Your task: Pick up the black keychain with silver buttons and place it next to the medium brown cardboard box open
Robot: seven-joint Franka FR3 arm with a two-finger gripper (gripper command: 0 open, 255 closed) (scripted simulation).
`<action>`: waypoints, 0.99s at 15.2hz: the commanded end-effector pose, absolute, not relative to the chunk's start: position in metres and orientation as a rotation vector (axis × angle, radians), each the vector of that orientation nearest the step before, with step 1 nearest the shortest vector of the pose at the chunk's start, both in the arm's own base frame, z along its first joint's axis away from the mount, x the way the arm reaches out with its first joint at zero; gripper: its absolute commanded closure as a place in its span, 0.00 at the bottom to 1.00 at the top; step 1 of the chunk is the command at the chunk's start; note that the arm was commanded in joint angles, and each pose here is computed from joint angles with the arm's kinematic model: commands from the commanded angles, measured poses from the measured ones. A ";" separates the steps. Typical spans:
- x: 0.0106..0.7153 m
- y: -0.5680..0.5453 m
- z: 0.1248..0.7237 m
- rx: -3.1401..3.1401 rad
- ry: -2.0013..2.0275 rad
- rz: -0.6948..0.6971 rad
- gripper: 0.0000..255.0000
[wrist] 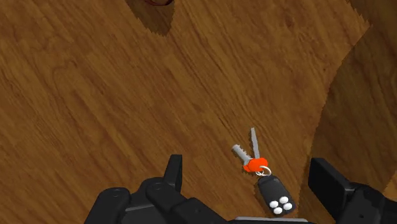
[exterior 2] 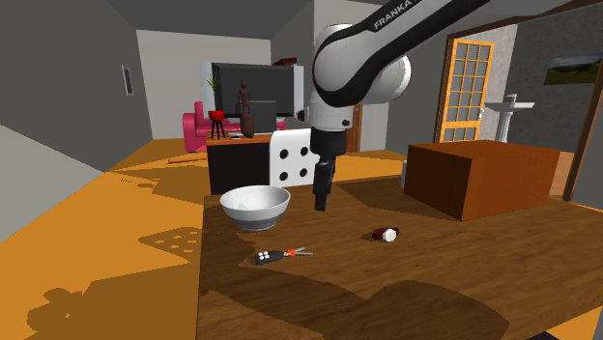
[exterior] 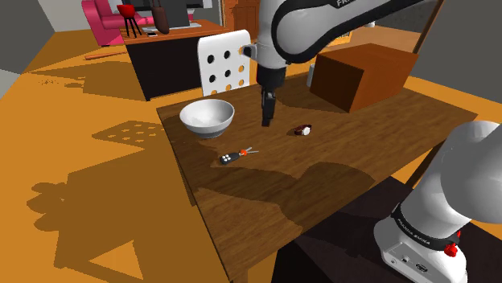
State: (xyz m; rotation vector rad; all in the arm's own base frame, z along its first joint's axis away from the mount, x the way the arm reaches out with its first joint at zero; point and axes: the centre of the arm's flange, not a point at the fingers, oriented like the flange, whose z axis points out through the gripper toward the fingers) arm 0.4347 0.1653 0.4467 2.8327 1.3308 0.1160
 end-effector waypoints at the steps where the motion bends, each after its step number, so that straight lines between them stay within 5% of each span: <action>1: 0.442 0.181 0.427 2.793 1.426 0.117 0.00; 15: 0.457 0.237 0.335 2.663 1.693 0.112 0.00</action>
